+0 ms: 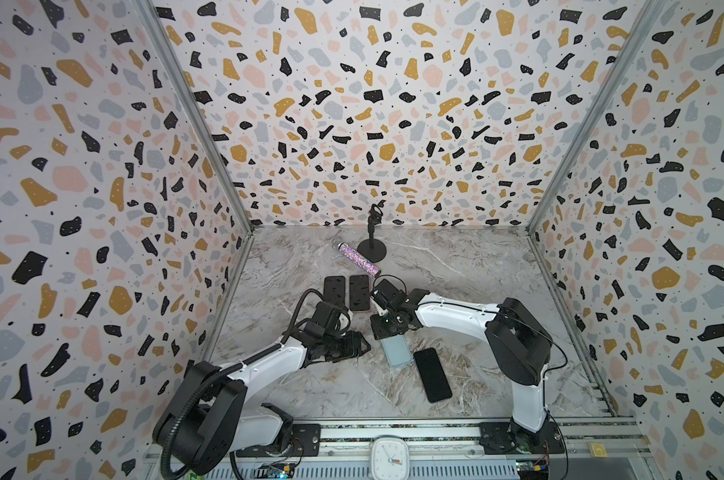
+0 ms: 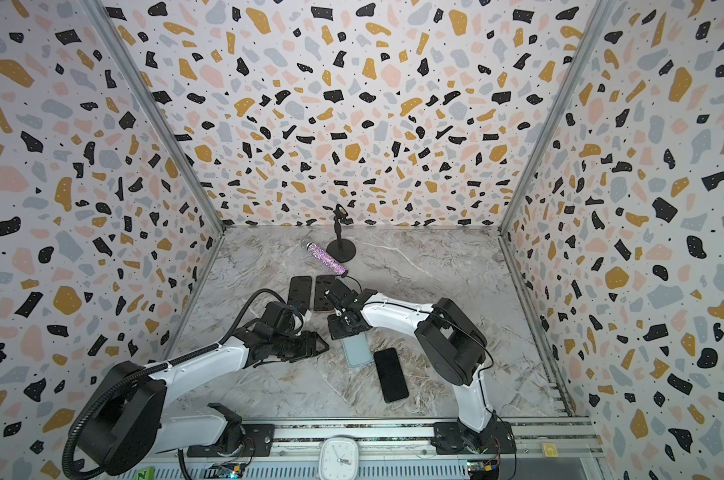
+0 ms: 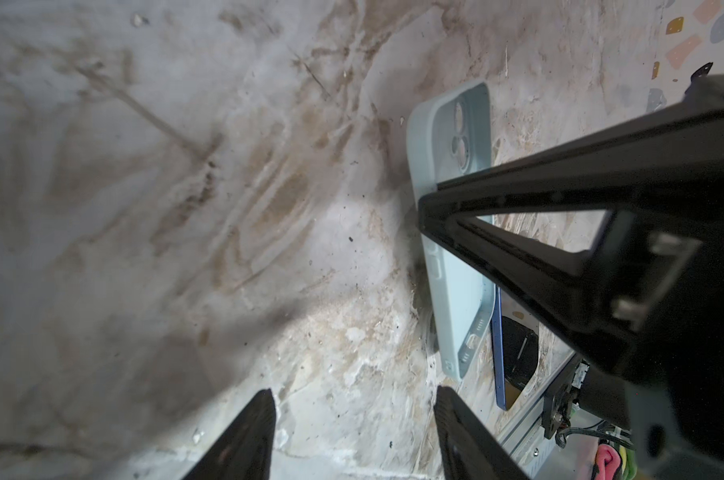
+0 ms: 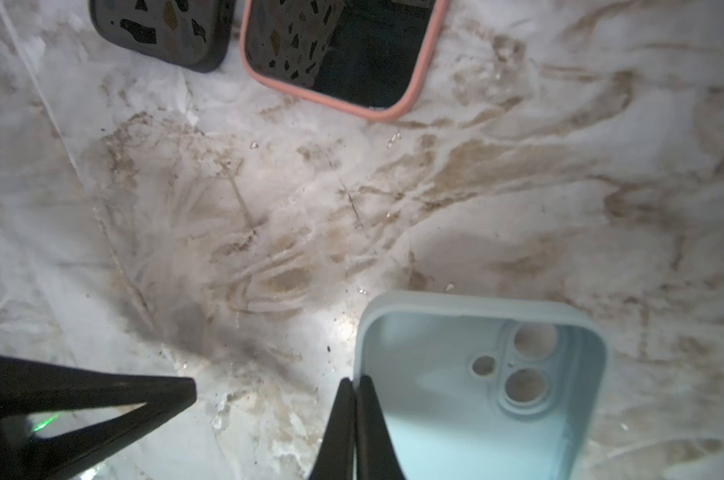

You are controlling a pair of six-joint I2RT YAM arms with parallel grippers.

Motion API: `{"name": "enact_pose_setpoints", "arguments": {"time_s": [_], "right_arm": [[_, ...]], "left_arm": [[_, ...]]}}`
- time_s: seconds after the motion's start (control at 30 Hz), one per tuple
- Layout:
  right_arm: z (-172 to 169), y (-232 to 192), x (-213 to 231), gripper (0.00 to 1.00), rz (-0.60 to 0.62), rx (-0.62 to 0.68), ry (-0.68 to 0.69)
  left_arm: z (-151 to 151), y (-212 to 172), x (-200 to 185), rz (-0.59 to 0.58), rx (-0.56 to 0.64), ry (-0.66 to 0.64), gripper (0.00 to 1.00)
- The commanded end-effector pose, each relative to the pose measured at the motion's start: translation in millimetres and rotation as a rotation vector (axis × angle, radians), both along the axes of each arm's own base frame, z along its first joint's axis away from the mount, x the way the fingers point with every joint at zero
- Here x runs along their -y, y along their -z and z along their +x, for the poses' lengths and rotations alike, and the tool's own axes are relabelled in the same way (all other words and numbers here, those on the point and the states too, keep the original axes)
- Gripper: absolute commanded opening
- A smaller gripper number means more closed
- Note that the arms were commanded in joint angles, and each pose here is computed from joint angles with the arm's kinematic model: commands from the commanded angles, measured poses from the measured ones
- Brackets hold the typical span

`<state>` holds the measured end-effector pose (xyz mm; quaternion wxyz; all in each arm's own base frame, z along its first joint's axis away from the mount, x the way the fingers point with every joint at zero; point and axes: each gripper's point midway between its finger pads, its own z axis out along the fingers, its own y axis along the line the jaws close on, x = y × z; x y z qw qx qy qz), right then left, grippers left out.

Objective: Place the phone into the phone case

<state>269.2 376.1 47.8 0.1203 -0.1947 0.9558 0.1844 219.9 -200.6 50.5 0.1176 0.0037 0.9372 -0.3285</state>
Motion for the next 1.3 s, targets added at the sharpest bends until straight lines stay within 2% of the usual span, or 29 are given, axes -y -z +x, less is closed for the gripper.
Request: {"name": "enact_pose_setpoints", "arguments": {"time_s": [0.0,0.1,0.23,0.27,0.43,0.63,0.77,0.87,1.07,1.27], "right_arm": [[13.8,-12.8,1.3,0.03,0.004,0.054,-0.020],[14.4,-16.5,1.2,0.13,0.013,0.068,-0.030],[14.5,-25.7,2.4,0.40,0.023,0.078,-0.031],[14.1,-29.2,2.2,0.45,0.027,0.081,-0.034],[3.5,-51.4,13.3,0.51,0.018,0.104,-0.051],[-34.6,-73.6,84.1,0.63,-0.091,0.195,-0.005],[-66.1,-67.3,133.5,0.69,-0.145,0.147,0.063],[-92.4,-55.6,154.6,0.75,-0.143,0.080,0.089],[-132.5,-30.4,167.6,0.99,-0.078,-0.014,0.084],[-143.8,-11.4,172.7,0.97,-0.117,-0.038,0.074]], "left_arm": [[2.6,-2.0,4.2,-0.028,0.005,0.007,0.63],[2.5,-1.2,5.2,-0.032,0.000,0.010,0.63],[3.1,-3.7,5.9,-0.034,0.005,0.014,0.64],[3.6,-5.0,5.9,-0.032,0.007,0.016,0.64],[5.6,-11.8,8.3,-0.033,0.013,0.023,0.65],[1.8,-22.3,21.1,-0.026,0.040,0.054,0.67],[-1.5,-35.5,47.2,-0.068,0.050,0.088,0.67],[-2.0,-41.6,63.7,-0.076,0.070,0.113,0.67],[-2.7,-34.2,76.7,-0.071,0.051,0.138,0.68],[-2.2,-32.3,77.3,-0.059,0.049,0.142,0.69]]}}
